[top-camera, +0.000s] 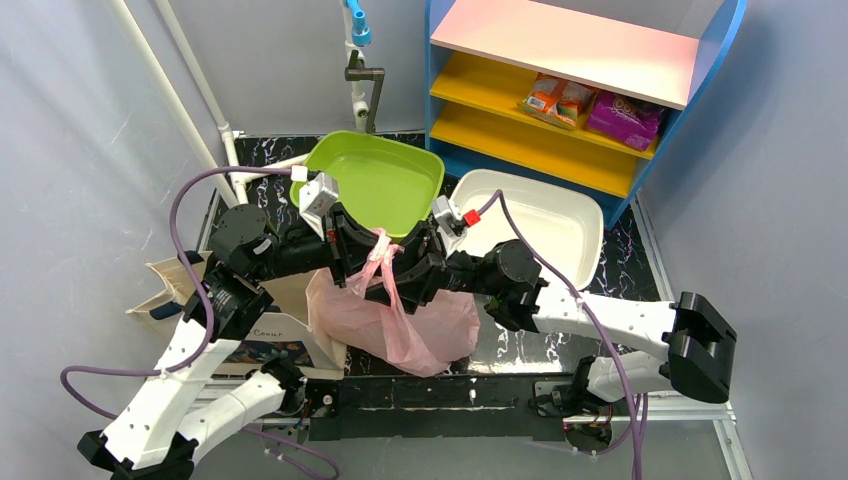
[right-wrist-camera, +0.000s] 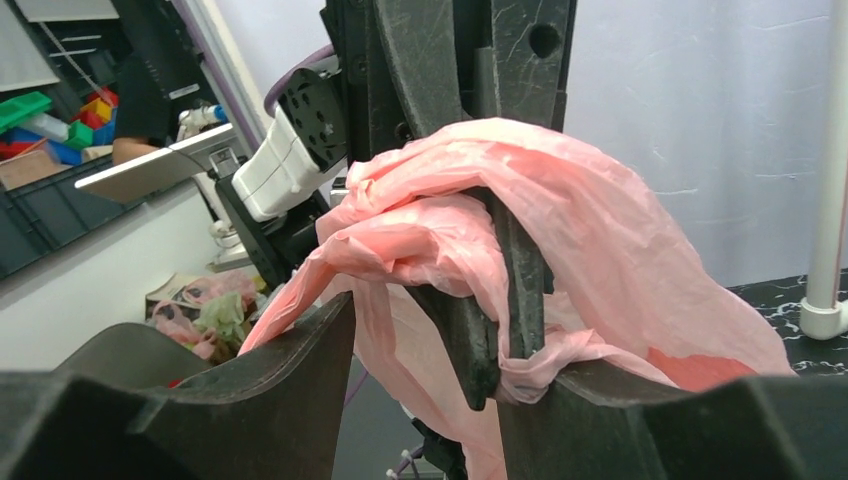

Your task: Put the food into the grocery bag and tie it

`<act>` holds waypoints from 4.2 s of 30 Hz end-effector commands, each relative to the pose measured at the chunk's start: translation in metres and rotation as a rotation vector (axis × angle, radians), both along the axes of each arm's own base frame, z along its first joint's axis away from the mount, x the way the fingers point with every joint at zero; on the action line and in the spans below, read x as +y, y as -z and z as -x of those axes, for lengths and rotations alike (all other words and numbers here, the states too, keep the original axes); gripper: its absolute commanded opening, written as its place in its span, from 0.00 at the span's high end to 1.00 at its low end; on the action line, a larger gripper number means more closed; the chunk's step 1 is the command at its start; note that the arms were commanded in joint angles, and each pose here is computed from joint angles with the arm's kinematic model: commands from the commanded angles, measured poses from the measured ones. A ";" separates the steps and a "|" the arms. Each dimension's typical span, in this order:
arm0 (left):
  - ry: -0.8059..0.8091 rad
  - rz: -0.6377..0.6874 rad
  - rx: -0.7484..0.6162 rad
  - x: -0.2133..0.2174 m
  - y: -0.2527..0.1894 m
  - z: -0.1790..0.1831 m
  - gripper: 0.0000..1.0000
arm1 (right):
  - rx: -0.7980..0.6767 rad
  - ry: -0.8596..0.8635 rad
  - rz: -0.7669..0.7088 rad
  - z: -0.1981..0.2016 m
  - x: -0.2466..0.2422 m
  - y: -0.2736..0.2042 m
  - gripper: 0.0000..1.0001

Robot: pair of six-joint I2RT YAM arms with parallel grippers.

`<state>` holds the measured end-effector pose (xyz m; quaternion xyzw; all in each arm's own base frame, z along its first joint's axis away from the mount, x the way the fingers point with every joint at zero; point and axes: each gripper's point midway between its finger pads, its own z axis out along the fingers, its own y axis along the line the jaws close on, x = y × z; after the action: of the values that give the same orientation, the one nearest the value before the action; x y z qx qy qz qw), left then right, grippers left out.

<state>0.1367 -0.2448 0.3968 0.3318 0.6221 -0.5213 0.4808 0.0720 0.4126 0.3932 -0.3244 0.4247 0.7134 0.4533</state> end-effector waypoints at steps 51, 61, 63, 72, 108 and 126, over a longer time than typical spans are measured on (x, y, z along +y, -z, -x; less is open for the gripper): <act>-0.154 -0.027 -0.103 0.002 -0.027 -0.040 1.00 | 0.091 0.456 -0.131 -0.049 -0.027 -0.096 0.77; -0.113 -0.015 -0.105 0.000 -0.029 -0.032 1.00 | 0.179 0.493 -0.048 -0.060 -0.023 -0.082 0.99; -0.115 -0.018 -0.098 0.001 -0.026 -0.031 1.00 | 0.200 0.489 -0.017 -0.059 -0.026 -0.077 0.99; -0.126 -0.088 -0.028 0.010 0.010 -0.023 1.00 | 0.283 0.515 0.197 -0.054 -0.051 -0.019 0.99; 0.027 -0.147 0.097 0.008 0.060 0.011 1.00 | 0.480 1.185 0.483 -0.134 -0.139 0.034 0.99; 0.162 -0.187 0.059 0.018 0.062 0.046 1.00 | 0.759 1.487 0.791 -0.223 -0.207 0.151 0.99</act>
<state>0.1252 -0.2382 0.3234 0.3734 0.6805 -0.4907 0.3958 0.2704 0.2359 0.2706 0.1195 0.8466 0.1677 0.4908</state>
